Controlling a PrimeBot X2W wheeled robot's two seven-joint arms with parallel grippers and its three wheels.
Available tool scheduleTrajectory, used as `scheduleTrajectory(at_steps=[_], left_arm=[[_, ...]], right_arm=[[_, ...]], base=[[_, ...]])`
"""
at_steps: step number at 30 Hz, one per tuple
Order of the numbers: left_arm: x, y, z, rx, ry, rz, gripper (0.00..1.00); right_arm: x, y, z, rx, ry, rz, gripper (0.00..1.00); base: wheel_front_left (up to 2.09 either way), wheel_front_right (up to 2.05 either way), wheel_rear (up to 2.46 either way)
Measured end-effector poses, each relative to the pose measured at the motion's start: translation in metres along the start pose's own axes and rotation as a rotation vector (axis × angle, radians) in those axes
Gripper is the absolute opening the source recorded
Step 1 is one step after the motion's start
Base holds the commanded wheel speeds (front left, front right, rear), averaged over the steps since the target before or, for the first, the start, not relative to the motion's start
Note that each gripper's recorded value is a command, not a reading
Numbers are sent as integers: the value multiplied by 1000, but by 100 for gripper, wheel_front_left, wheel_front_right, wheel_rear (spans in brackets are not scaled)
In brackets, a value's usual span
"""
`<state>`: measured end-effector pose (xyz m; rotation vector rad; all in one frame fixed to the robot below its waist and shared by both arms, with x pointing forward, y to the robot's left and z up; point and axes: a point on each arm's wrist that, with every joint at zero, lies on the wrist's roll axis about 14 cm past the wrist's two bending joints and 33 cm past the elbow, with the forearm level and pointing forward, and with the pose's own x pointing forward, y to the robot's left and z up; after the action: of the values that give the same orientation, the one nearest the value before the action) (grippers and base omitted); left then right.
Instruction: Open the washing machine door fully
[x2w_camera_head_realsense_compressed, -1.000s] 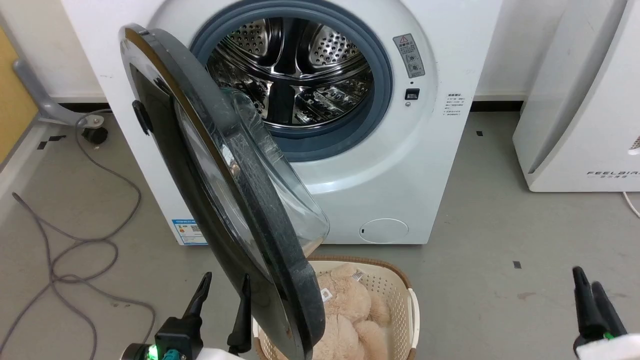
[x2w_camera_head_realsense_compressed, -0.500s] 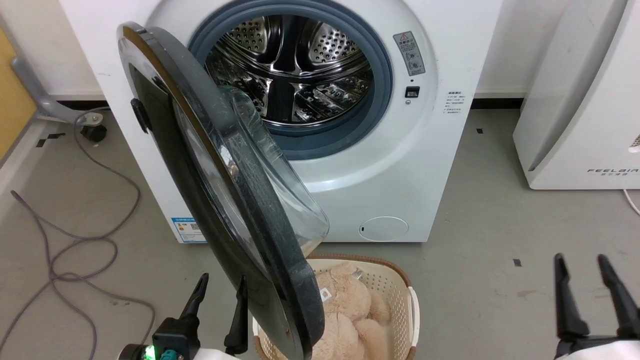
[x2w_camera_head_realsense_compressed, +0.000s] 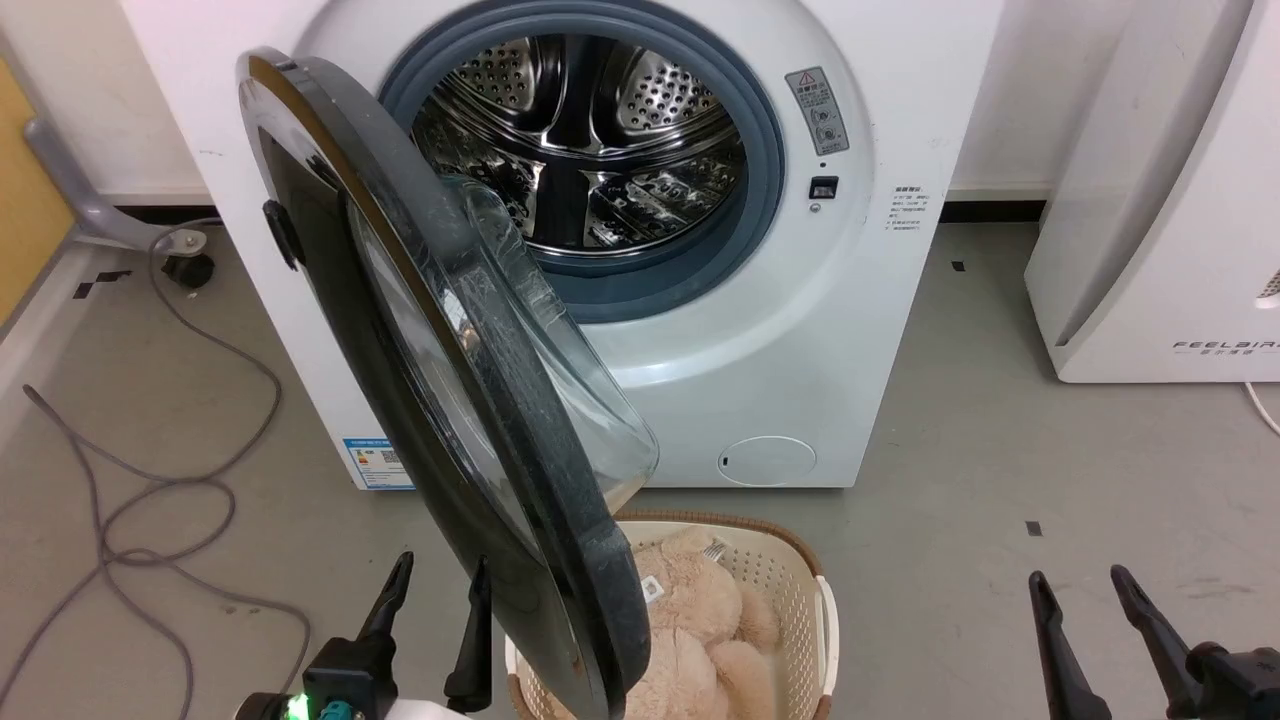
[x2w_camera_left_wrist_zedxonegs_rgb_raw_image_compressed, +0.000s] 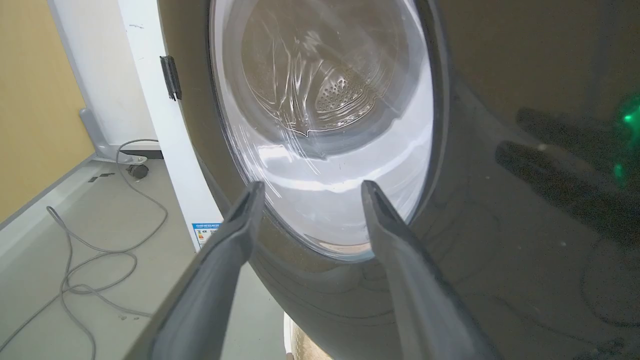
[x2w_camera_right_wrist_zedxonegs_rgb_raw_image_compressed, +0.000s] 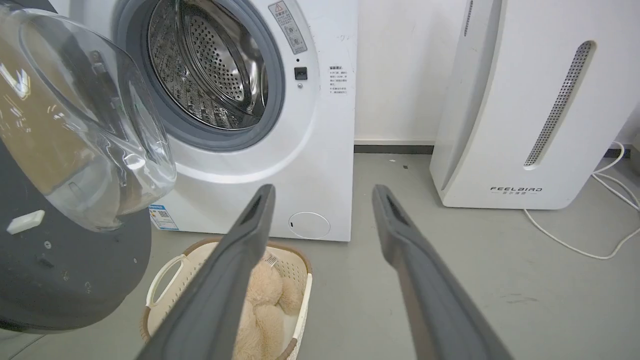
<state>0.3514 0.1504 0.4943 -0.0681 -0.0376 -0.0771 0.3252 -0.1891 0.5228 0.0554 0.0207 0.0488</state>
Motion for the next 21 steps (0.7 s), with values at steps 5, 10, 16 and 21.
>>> scheduleTrajectory(at_steps=[5, 10, 16, 21], left_arm=[[0, -1, -2, 4, 5, -7, 64], [0, -1, -2, 3, 6, -8, 0], [0, 0, 1, -3, -4, -8, 0], [3, 3, 14, -28, -45, 6, 0]], right_arm=[[-1, 0, -2, 3, 6, 0, 100], [-1, 0, -3, 8, 8, 0, 100], [0, -1, -4, 25, 11, -3, 100], [0, 0, -5, 26, 14, -1, 100]], base=[[0, 0, 0], [0, 0, 0], [0, 0, 0], [0, 0, 0]])
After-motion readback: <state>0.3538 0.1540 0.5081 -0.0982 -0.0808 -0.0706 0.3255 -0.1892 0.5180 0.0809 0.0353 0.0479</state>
